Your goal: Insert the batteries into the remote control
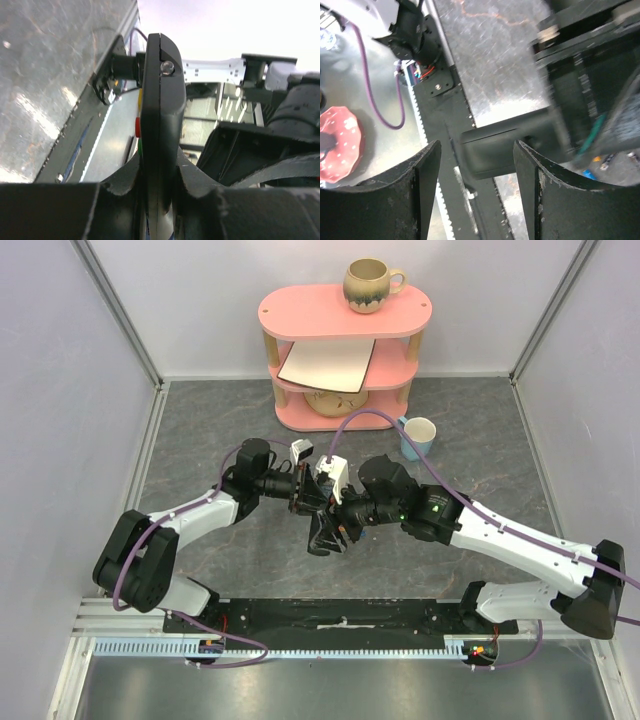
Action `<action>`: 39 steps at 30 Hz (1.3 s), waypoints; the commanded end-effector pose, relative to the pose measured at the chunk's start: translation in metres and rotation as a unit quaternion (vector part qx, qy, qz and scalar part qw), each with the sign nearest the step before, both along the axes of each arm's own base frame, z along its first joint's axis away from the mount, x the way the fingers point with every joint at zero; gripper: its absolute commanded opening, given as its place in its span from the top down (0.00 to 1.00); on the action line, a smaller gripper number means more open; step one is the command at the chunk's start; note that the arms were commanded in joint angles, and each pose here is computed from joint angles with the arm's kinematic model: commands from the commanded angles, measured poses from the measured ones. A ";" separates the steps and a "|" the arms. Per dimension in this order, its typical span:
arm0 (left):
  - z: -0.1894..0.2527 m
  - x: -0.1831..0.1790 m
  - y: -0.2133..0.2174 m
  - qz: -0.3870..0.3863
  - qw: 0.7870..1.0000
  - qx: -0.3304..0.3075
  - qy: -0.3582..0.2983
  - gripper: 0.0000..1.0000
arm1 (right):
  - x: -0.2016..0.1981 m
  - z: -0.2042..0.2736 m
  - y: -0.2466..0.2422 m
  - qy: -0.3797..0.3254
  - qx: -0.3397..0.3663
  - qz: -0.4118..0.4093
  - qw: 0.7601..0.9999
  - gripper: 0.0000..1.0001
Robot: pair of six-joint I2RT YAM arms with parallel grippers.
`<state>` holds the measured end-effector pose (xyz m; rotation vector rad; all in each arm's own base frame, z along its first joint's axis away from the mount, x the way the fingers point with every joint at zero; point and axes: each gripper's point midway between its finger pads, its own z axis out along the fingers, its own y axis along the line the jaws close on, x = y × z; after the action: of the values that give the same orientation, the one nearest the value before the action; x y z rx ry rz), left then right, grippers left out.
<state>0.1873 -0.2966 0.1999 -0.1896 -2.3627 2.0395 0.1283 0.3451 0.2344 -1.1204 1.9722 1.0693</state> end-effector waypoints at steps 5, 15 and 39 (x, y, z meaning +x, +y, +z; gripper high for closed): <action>0.015 0.026 0.005 0.063 0.997 -0.013 -0.030 0.98 | -0.012 0.026 -0.014 0.005 0.002 -0.021 1.000 0.29; 0.014 0.019 0.006 0.056 0.998 -0.013 -0.028 0.98 | 0.010 0.040 -0.007 -0.035 0.006 -0.050 0.998 0.25; 0.022 0.007 0.005 0.037 0.998 -0.023 -0.035 0.98 | 0.034 0.019 0.009 -0.056 -0.027 -0.053 0.997 0.25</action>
<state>0.2015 -0.2912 0.2038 -0.1151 -2.4451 2.1025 0.1499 0.3495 0.2335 -1.0966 2.0196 0.9035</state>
